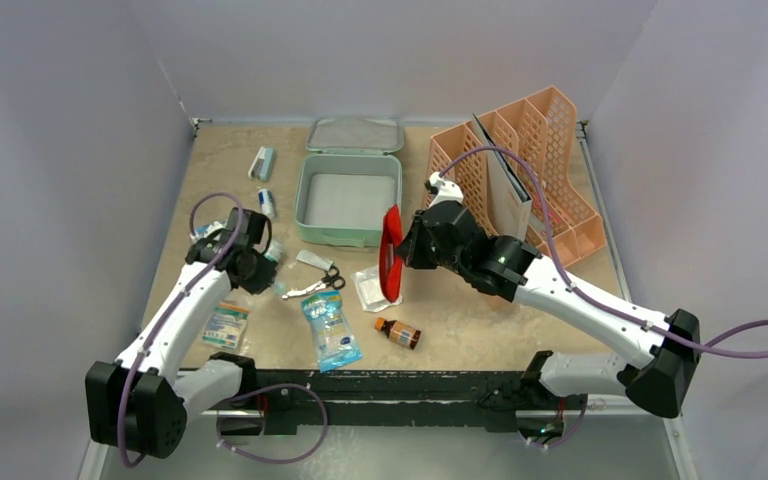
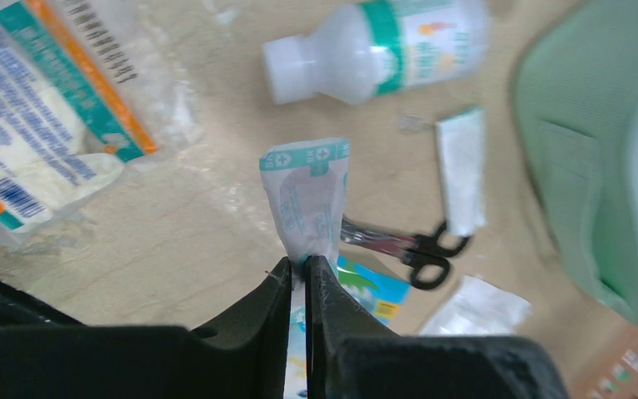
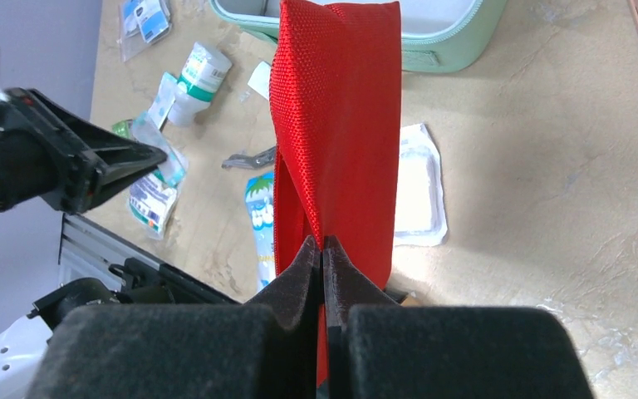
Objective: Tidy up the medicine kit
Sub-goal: Pick up the medical item at the center of the board, then place the medical item at the medicine pouch.
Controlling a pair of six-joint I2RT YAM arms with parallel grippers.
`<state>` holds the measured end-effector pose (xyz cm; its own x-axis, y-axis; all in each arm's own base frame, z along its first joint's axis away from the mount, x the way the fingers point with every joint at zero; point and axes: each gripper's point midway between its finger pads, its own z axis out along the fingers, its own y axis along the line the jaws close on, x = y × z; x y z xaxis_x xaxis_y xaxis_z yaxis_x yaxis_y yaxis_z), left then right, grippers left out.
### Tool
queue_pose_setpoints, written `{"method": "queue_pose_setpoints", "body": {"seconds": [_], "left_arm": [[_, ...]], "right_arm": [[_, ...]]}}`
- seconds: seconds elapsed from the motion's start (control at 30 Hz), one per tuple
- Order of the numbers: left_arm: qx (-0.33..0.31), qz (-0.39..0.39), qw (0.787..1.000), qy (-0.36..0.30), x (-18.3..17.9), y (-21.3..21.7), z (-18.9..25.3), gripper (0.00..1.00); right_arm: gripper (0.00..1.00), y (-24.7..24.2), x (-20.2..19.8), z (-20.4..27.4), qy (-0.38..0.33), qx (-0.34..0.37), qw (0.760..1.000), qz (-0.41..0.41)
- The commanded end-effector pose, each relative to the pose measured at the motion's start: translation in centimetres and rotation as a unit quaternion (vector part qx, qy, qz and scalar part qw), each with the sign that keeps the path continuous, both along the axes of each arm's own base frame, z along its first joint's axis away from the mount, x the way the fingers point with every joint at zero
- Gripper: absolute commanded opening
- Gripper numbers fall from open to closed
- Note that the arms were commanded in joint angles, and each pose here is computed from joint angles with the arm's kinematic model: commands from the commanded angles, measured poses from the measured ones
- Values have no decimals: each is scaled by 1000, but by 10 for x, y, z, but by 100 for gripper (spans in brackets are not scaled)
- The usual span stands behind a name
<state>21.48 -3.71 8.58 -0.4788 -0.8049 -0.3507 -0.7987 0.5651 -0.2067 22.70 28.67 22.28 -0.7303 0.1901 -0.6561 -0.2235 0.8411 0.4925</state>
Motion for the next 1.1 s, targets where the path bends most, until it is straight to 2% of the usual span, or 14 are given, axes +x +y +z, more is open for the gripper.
{"method": "queue_pose_setpoints", "body": {"seconds": [0.0, 0.13, 0.2, 0.37, 0.53, 0.7, 0.8, 0.9, 1.0, 1.07], "left_arm": [[-32, -79, 994, -73, 23, -20, 50, 9], [-81, -130, 979, -134, 39, -44, 85, 8], [-119, -158, 965, -173, 48, -61, 104, 9], [-214, -256, 910, -248, 64, -113, 149, 10], [-223, -360, 858, -292, 56, -159, 178, 9], [-250, -418, 814, -316, 41, -189, 190, 9], [-267, -434, 800, -316, 36, -195, 187, 10], [-271, -436, 799, -313, 34, -196, 181, 10], [-289, -446, 789, -309, 31, -202, 173, 10], [-291, -448, 793, -292, 32, -204, 160, 10]], "right_arm": [[0, 6, 7, 6, -13, 25, 1000, -8], [0, 13, 8, 3, -5, 24, 1000, 0], [0, 19, 6, 3, -5, 28, 999, 15], [0, 41, 2, 7, -10, 57, 996, 66], [0, 53, 6, 6, 8, 67, 996, 62], [0, 63, 8, 7, 21, 78, 995, 64], [0, 65, 10, 7, 24, 79, 995, 61], [0, 65, 11, 7, 26, 81, 995, 56], [0, 67, 12, 9, 26, 85, 995, 55], [0, 70, 11, 11, 27, 90, 994, 59]]}}
